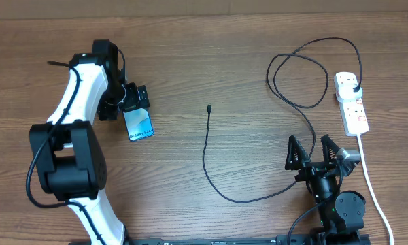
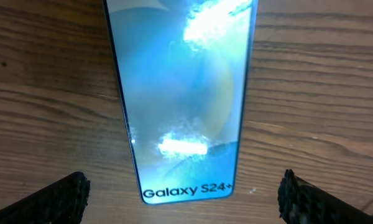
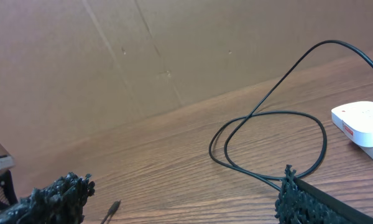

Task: Plug charger to phone and switch on socket
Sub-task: 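Lower the left gripper and grasp the phone's bottom edge, then lift the phone with the left gripper and hold it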

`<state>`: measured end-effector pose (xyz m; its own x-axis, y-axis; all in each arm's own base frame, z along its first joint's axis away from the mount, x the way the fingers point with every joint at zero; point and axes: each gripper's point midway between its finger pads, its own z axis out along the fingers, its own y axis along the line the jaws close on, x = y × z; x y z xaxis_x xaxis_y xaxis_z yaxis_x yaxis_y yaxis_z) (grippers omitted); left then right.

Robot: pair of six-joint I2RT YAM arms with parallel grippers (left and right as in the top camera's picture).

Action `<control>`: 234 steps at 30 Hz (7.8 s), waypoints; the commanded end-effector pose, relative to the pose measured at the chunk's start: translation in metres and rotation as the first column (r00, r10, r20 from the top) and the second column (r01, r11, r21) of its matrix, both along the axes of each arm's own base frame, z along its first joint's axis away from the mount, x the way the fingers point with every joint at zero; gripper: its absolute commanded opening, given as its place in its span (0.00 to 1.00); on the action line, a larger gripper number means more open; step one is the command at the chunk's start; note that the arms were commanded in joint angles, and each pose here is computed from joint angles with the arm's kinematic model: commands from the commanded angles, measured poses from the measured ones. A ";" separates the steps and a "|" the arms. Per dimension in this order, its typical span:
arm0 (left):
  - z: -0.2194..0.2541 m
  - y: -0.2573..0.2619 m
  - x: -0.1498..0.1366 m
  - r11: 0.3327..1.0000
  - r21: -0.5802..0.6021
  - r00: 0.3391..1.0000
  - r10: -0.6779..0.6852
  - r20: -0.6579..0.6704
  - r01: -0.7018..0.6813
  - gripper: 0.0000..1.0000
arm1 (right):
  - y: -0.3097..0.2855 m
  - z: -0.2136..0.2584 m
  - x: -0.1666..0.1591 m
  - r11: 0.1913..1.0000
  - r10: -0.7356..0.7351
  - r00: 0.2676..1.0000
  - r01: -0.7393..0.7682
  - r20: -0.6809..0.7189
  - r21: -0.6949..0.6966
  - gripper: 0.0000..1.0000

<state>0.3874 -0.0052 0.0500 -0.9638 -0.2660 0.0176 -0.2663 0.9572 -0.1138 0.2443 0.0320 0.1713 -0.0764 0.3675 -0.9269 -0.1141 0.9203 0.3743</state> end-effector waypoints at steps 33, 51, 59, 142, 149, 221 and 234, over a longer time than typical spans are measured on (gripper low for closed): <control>-0.039 0.010 0.003 0.998 0.046 0.997 0.043 -0.066 -0.040 1.00 | -0.001 -0.003 0.001 1.000 -0.004 1.000 0.004 -0.001 -0.008 1.00; -0.060 -0.002 0.002 0.996 0.051 0.992 0.072 -0.100 -0.067 1.00 | -0.001 -0.003 0.001 1.000 -0.004 1.000 0.004 -0.001 -0.008 1.00; -0.061 -0.004 0.002 0.995 0.053 0.990 0.091 -0.107 -0.086 1.00 | -0.001 -0.003 0.001 1.000 -0.004 1.000 0.004 -0.001 -0.008 1.00; -0.105 -0.086 -0.027 0.998 0.059 0.994 0.038 -0.098 -0.032 0.85 | -0.001 -0.003 0.001 1.000 -0.004 1.000 0.004 -0.001 -0.008 1.00; -0.105 -0.086 -0.027 0.998 0.059 0.994 0.038 -0.100 -0.032 0.81 | -0.001 -0.003 0.001 1.000 -0.004 1.000 0.004 -0.001 -0.008 1.00; -0.110 -0.077 -0.036 0.988 0.128 0.992 -0.071 -0.108 0.084 0.84 | -0.001 -0.003 0.001 1.000 -0.004 1.000 0.004 -0.001 -0.008 1.00; -0.106 -0.082 -0.036 0.992 0.101 0.991 -0.063 -0.119 0.075 0.80 | -0.001 -0.003 0.001 1.000 -0.004 1.000 0.004 -0.001 -0.008 1.00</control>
<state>0.3879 -0.0846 -0.0040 -0.9758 -0.2068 -0.0711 -0.2076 0.9782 0.0044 0.2443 0.0320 0.1714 -0.0761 0.3672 -0.9270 -0.1146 0.9203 0.3740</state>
